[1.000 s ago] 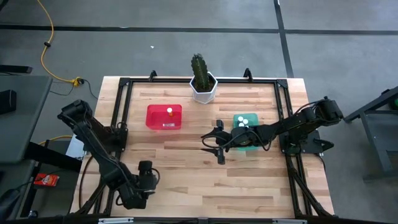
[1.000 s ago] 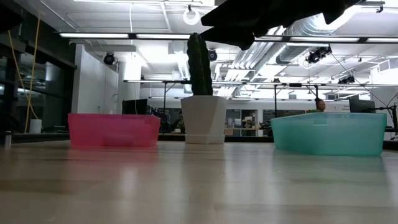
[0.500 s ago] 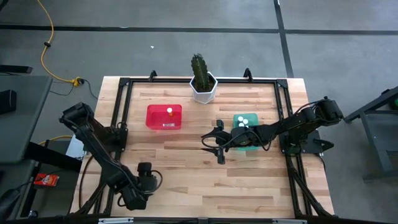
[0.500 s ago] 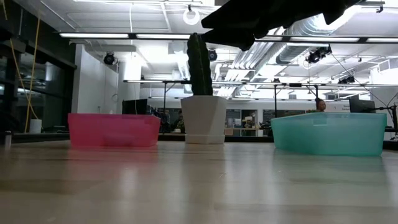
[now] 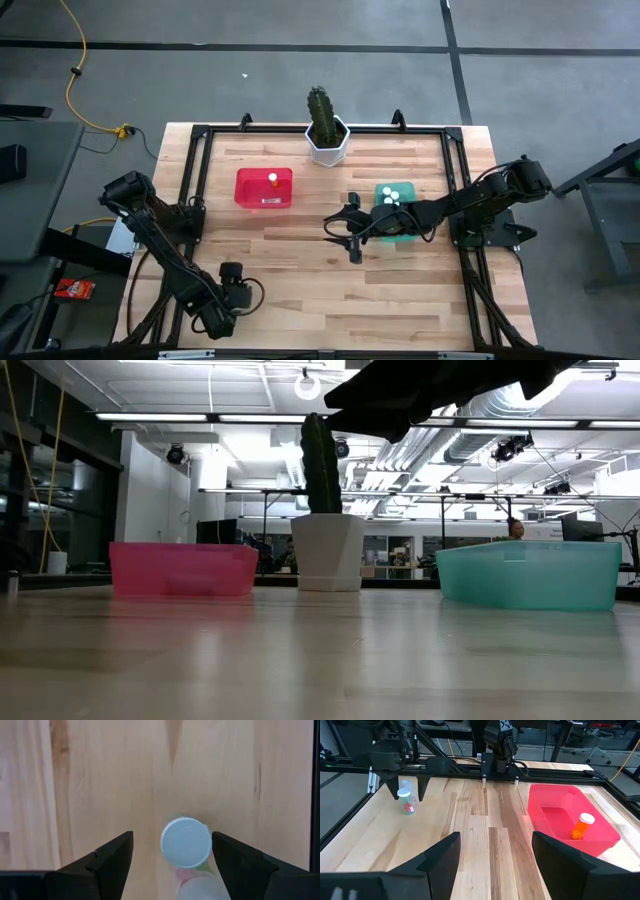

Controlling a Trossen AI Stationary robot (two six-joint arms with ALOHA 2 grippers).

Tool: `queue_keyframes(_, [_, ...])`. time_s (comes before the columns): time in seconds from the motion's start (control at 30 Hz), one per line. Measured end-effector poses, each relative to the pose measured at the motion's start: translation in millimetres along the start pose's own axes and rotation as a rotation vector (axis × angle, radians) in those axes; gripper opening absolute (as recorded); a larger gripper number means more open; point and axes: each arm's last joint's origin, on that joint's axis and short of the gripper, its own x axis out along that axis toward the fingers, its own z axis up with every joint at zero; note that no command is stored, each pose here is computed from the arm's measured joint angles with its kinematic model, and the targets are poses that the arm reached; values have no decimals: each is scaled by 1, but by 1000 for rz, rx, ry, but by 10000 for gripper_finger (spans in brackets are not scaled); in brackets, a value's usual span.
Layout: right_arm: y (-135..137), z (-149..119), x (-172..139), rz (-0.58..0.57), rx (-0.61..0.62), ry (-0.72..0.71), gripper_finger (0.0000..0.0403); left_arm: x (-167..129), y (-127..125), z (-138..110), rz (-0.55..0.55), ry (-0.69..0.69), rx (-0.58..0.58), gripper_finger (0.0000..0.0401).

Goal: Pick and place medicine bottles into bin by pill shape (circle, oval)
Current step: Put the green capsule bottle into the green bin

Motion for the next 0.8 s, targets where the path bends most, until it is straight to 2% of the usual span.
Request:
queue_keyframes(0.33, [0, 0, 0, -1, 0, 2, 240, -3, 1, 1, 11, -31, 40, 218])
queue_keyframes(0.57, [0, 0, 0, -2, 0, 4, 240, -4, 0, 2, -1, -23, 58, 167])
queue_keyframes(0.8, [0, 0, 0, -2, -1, 4, 240, -16, -9, 13, -44, -62, 115, 115])
